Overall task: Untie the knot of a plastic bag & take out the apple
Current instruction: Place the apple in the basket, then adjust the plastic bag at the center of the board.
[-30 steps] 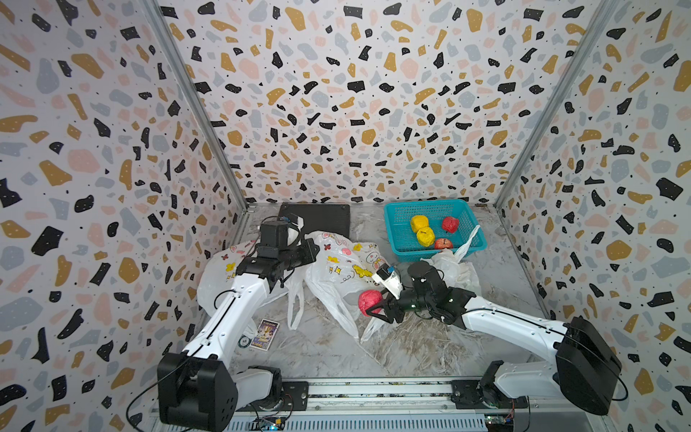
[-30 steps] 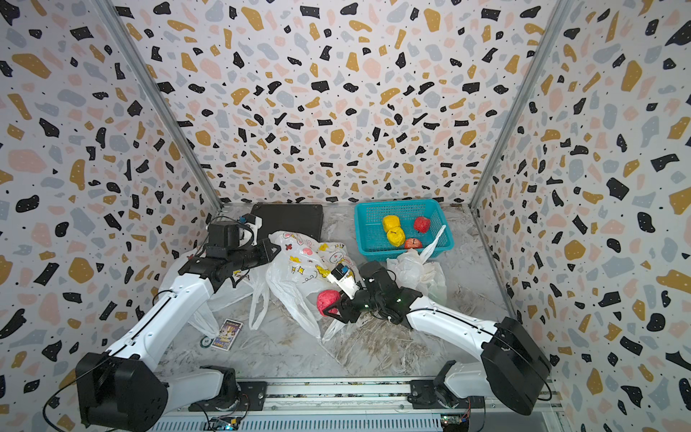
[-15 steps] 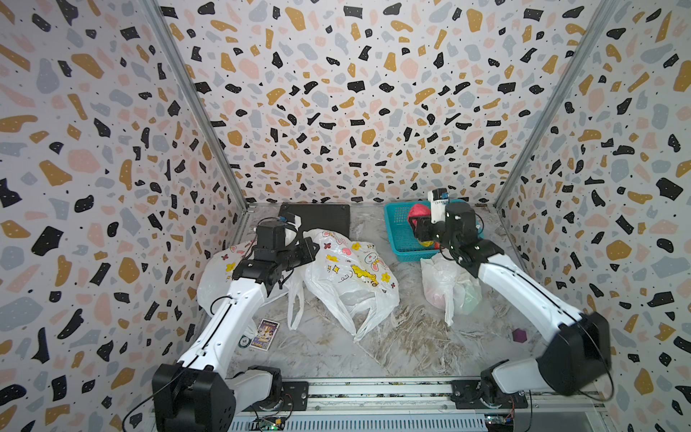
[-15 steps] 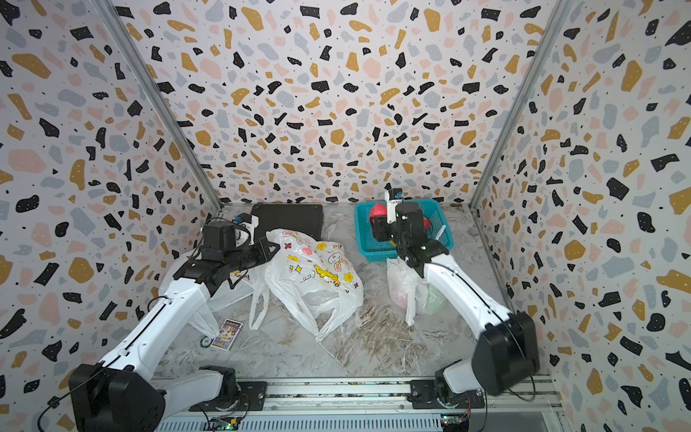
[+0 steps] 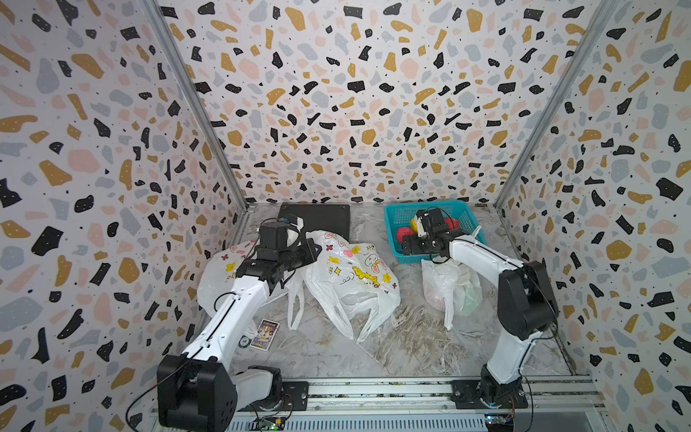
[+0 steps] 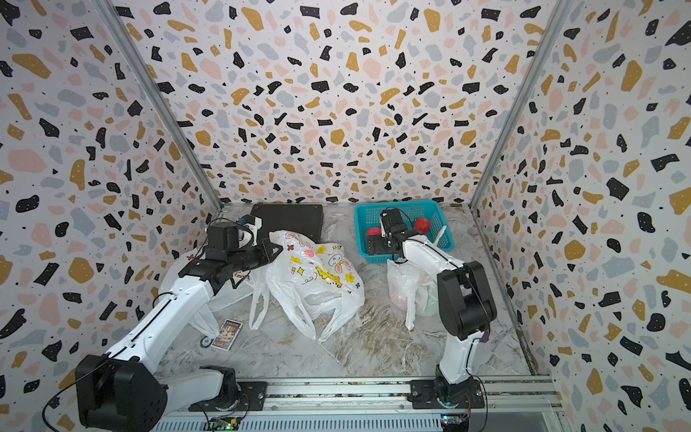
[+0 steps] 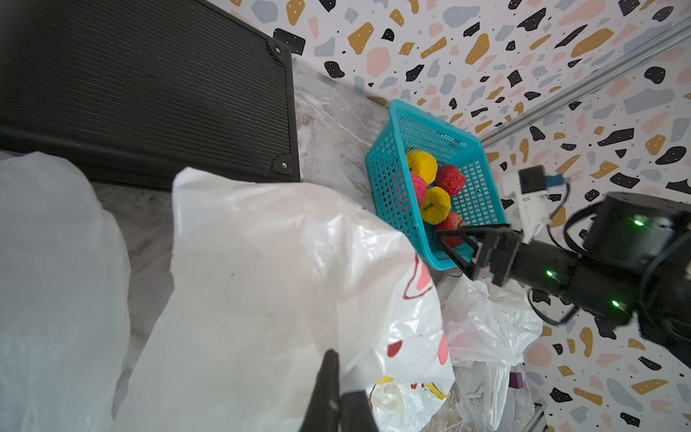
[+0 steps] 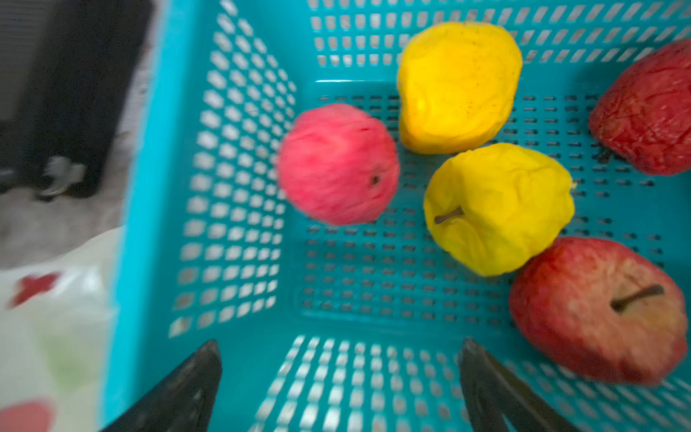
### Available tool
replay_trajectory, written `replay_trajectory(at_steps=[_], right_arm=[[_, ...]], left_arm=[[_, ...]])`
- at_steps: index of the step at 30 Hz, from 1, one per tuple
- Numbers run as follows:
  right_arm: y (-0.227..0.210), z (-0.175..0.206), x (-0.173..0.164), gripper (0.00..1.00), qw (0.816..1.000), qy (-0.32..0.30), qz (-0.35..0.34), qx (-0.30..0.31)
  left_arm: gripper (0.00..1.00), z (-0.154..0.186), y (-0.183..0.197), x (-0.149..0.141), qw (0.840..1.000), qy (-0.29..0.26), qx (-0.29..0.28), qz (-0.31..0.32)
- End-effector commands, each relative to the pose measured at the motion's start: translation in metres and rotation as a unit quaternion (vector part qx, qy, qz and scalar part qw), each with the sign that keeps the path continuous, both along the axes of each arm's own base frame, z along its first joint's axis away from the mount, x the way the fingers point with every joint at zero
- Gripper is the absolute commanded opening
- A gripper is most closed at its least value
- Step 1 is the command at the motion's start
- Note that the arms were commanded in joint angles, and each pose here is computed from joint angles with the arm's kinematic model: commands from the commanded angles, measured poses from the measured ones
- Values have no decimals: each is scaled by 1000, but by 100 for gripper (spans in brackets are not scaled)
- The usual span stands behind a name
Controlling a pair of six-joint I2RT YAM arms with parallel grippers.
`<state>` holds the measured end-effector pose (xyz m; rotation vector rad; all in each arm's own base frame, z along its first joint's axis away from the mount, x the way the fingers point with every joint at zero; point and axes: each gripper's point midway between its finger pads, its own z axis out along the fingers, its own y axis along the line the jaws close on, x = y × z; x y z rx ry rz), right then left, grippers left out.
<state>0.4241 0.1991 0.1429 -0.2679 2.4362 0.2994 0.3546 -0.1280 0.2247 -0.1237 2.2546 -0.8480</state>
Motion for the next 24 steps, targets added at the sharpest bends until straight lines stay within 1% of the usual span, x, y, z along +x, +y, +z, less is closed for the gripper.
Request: replay_trajectory(at_steps=[1,3,5,6,8,10,11,12,14,15,17,19,21,23,24], right_arm=[[33,25,-43,100,993,-18,62,96],[54,27,-72,100,981,-34,101,161],[72,25,-95,100,971,-27,138,193],[79,24,-101,100,967,-29,152,205],[90,17,-109,97,962,-15,175,208],[93,4,-106,91,965,6,175,194],[95,-2,-105,83,965,13,176,194],[98,-5,-104,69,964,19,179,196],[102,-4,-103,34,962,26,184,198],[103,2,-103,17,962,24,188,199],[108,27,-106,0,959,0,204,199],[117,65,-116,0,950,-41,234,202],[122,93,-137,0,943,-62,267,190],[126,110,-159,0,932,-90,305,173],[124,110,-166,0,930,-97,314,167]], left_arm=[[0,4,-2,4,1000,-16,-9,-5],[0,5,-2,4,1000,-17,-8,-4],[0,4,-1,4,1000,-17,-6,-2],[0,4,-1,5,1000,-16,-6,-2],[0,3,-2,6,1000,-14,-10,-2],[0,4,-4,6,1000,-13,-14,-5],[0,3,-4,5,1000,-13,-14,-5],[0,3,-3,4,1000,-15,-14,-4],[0,1,-2,4,1000,-12,-12,-2],[0,1,-2,3,1000,-12,-11,-2],[0,-1,-1,2,1000,-10,-8,-2],[0,-3,1,1,1000,-10,-5,3],[0,-4,4,0,1000,-13,-1,10],[0,-6,8,-3,1000,-15,5,19],[0,-8,11,-4,999,-17,9,27]])
